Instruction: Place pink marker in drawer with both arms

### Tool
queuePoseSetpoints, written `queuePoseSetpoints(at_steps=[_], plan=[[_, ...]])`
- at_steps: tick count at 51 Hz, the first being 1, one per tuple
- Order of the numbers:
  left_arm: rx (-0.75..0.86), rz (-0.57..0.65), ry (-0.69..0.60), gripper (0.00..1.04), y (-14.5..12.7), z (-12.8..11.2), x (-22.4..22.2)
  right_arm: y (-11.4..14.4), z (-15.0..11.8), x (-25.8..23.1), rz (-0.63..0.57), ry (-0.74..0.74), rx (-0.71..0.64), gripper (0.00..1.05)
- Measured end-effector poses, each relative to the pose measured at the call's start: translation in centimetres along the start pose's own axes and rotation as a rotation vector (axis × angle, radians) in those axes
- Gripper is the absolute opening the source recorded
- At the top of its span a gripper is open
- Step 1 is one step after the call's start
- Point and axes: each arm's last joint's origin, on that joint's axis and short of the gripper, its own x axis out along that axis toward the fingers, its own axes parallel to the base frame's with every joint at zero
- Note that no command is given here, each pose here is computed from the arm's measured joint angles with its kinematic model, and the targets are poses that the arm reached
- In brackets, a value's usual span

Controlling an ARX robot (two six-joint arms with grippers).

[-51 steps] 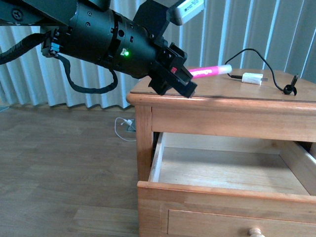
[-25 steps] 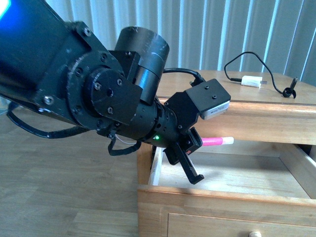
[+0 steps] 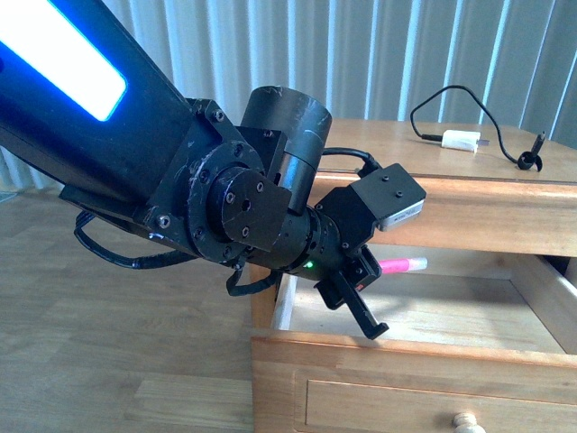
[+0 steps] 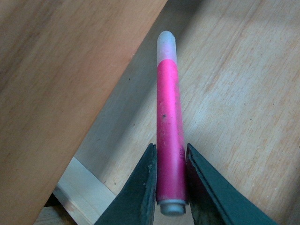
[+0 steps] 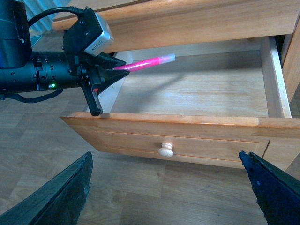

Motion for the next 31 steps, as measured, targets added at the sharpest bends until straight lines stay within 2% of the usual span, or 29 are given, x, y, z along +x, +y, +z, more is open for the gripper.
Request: queuePoseSetpoints(at_steps=[14, 17, 24, 26, 31], plan=[[-0.039, 0.073, -0.021, 0.66, -0.2, -0.2, -1.0, 0.0, 0.0, 0.0, 0.000, 0.000, 0.000, 0.96], [-0.060, 0.123, -0.034, 0.78, -0.2, 0.2, -2.3, 0.0, 0.0, 0.0, 0.000, 0.000, 0.000, 0.96], [-0.120, 0.234, -0.087, 0.98, 0.2, 1.4, -5.4, 0.0, 0.0, 0.0, 0.000, 0.000, 0.000, 0.96], [-0.143, 0.266, -0.105, 1.01, 0.4, 1.7, -6.4, 0.0, 0.0, 0.0, 0.000, 0.000, 0.000, 0.96], [-0.208, 0.347, -0.138, 0.98, 0.4, 2.3, -9.0, 0.0, 0.0, 0.0, 0.000, 0.000, 0.000, 0.96]])
